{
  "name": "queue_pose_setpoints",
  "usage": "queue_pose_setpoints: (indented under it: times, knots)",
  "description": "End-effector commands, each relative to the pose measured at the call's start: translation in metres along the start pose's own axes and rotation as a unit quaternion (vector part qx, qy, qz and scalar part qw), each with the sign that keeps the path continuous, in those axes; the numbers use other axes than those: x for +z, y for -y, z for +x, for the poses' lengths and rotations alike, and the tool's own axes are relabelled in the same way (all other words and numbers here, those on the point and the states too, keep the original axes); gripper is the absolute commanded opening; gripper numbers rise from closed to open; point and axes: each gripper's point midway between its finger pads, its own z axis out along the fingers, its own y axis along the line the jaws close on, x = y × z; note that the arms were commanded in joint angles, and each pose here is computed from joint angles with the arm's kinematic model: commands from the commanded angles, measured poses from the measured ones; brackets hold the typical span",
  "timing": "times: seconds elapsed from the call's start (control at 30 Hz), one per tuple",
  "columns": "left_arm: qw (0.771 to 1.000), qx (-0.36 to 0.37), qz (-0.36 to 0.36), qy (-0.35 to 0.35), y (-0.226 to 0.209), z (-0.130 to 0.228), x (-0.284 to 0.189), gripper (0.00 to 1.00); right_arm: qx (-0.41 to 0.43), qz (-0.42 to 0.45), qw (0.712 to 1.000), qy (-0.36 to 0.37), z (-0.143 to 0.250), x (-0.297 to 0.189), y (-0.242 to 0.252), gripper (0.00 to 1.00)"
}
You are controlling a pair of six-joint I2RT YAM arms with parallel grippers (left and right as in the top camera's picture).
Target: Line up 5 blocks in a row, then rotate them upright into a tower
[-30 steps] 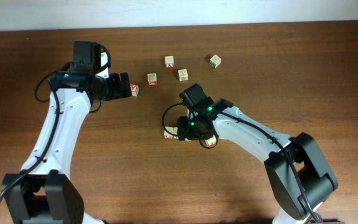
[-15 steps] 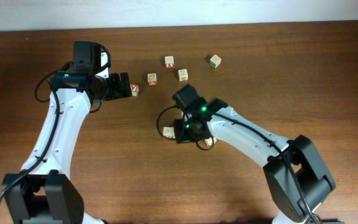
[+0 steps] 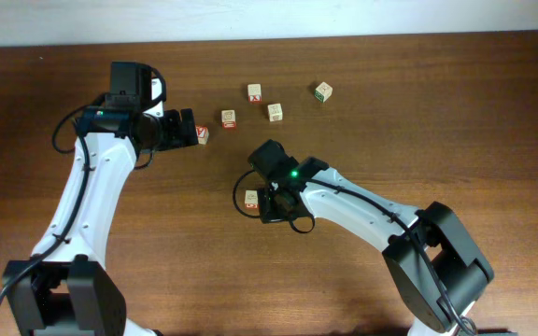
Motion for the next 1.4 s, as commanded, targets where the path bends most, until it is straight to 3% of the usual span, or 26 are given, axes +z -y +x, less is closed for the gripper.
queue_pose_setpoints:
  times: [0.0, 0.4, 0.57, 0.73, 1.03, 1.37]
  knots:
    - [1.0, 0.008, -0.001, 0.016, 0.0, -0.007, -0.009, 0.99, 0.003, 0.014, 1.0, 0.001, 0.001, 0.005, 0.006, 0.04]
    - [1.0, 0.008, -0.001, 0.014, -0.001, -0.007, -0.009, 0.99, -0.001, 0.013, 1.0, 0.012, -0.004, 0.004, 0.005, 0.04]
    - [1.0, 0.008, -0.001, 0.014, 0.0, -0.007, -0.009, 0.99, -0.026, -0.018, 0.998, 0.049, -0.022, -0.043, -0.015, 0.04]
    - [1.0, 0.007, -0.001, 0.014, 0.0, -0.006, -0.009, 0.99, 0.013, 0.006, 0.998, 0.065, -0.026, -0.087, 0.02, 0.04]
    - [1.0, 0.008, -0.001, 0.014, -0.001, -0.006, -0.009, 0.99, 0.095, 0.085, 0.992, 0.004, -0.004, -0.058, 0.105, 0.04]
    - [1.0, 0.008, -0.001, 0.014, 0.0, -0.006, -0.009, 0.99, 0.104, 0.091, 0.99, -0.034, 0.008, -0.027, 0.112, 0.04]
